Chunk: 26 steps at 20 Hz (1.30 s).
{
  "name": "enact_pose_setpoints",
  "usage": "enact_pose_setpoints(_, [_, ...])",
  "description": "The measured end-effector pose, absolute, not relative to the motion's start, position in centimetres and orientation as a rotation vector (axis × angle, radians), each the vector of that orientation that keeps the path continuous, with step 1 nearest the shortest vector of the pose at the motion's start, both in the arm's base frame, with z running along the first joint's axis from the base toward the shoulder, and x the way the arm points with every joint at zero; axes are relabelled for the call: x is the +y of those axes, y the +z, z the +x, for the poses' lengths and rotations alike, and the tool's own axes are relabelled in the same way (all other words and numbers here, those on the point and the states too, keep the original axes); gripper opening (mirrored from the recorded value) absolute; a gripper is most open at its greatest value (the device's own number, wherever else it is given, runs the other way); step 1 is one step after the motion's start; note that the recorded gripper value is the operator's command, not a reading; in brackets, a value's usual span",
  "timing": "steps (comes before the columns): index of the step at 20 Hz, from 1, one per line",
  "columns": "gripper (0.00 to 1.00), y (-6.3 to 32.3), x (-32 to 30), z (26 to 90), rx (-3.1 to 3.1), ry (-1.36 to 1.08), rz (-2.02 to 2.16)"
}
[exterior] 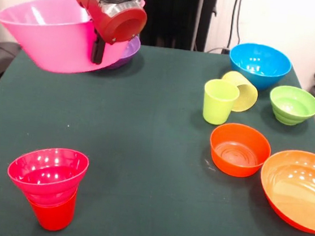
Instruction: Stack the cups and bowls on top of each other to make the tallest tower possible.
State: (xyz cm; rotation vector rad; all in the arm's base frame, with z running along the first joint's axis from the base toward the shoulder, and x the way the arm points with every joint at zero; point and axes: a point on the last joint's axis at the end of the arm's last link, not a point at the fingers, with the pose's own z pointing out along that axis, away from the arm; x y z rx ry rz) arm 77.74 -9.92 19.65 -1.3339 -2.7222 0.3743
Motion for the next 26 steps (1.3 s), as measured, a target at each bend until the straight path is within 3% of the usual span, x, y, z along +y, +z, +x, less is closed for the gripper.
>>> enact_pose_setpoints(15, [0.00, 17.4, -11.9, 81.6, -2.744, 0.391, -1.315])
enact_pose_setpoints(26, [0.00, 14.8, -9.9, 83.4, -2.740, 0.335, -1.269])
